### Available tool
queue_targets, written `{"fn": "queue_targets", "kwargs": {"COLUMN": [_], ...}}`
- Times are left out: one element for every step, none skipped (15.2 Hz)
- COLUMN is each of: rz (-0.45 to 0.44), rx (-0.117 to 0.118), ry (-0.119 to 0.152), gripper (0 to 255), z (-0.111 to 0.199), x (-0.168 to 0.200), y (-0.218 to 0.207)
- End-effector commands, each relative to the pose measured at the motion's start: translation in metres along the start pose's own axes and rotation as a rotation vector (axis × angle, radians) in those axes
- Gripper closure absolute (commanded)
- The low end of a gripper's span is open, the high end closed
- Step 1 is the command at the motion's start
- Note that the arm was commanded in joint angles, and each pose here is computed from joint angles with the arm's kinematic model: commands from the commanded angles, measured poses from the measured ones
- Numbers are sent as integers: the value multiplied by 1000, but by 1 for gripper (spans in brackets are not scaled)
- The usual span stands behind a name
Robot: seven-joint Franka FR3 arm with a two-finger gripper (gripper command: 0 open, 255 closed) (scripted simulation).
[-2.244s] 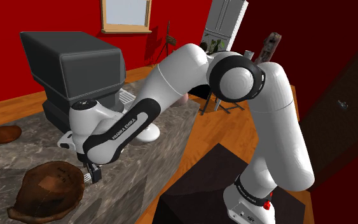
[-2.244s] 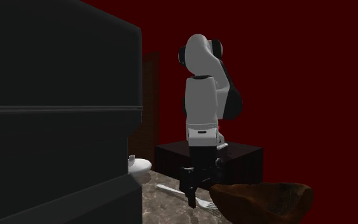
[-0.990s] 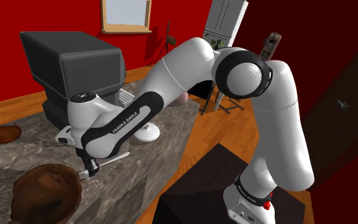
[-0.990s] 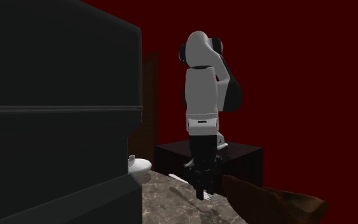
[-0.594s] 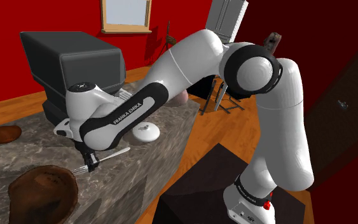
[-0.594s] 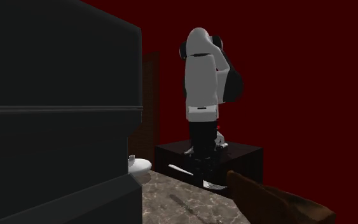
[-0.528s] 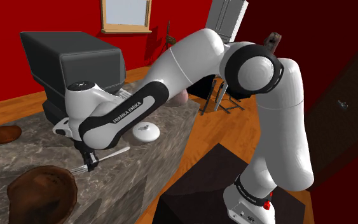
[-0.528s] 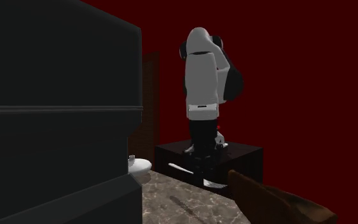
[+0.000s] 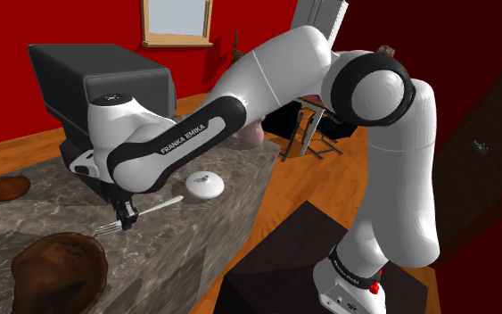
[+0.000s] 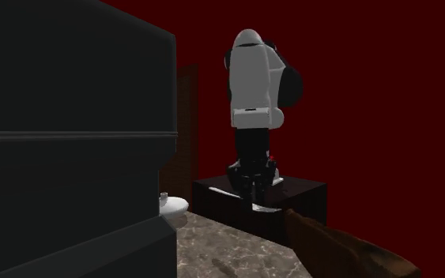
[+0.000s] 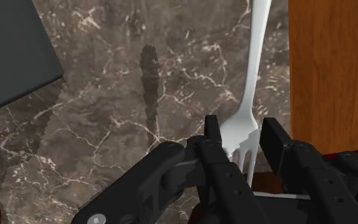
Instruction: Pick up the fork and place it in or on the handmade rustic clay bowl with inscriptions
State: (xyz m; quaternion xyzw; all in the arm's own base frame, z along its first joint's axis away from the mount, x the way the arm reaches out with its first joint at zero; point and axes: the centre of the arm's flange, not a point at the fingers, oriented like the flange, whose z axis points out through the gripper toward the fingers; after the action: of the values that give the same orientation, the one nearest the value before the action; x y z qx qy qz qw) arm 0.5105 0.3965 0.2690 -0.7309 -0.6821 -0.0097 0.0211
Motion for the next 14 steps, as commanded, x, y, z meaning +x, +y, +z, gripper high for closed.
{"fn": "queue_targets", "kwargs": {"rz": [0, 0, 0, 0, 0, 0, 0, 0, 0, 0, 0, 0, 0, 0], "rx": [0, 0, 0, 0, 0, 0, 0, 0, 0, 0, 0, 0, 0, 0], "ry": [0, 0, 0, 0, 0, 0, 0, 0, 0, 0, 0, 0, 0, 0], "gripper": [255, 255, 255, 255, 255, 255, 255, 255, 255, 255, 255, 255, 255, 255], "z": [-11, -16, -21, -27, -32, -37, -43, -48, -53, -58, -64, -66, -66, -66], "x": [2, 2, 2, 2, 2, 3, 3, 3, 3, 4, 4, 4, 17, 30], "y": [-2, -2, -2, -2, -2, -2, -2, -2, -2, -2, -2, -3, -5, -7]}}
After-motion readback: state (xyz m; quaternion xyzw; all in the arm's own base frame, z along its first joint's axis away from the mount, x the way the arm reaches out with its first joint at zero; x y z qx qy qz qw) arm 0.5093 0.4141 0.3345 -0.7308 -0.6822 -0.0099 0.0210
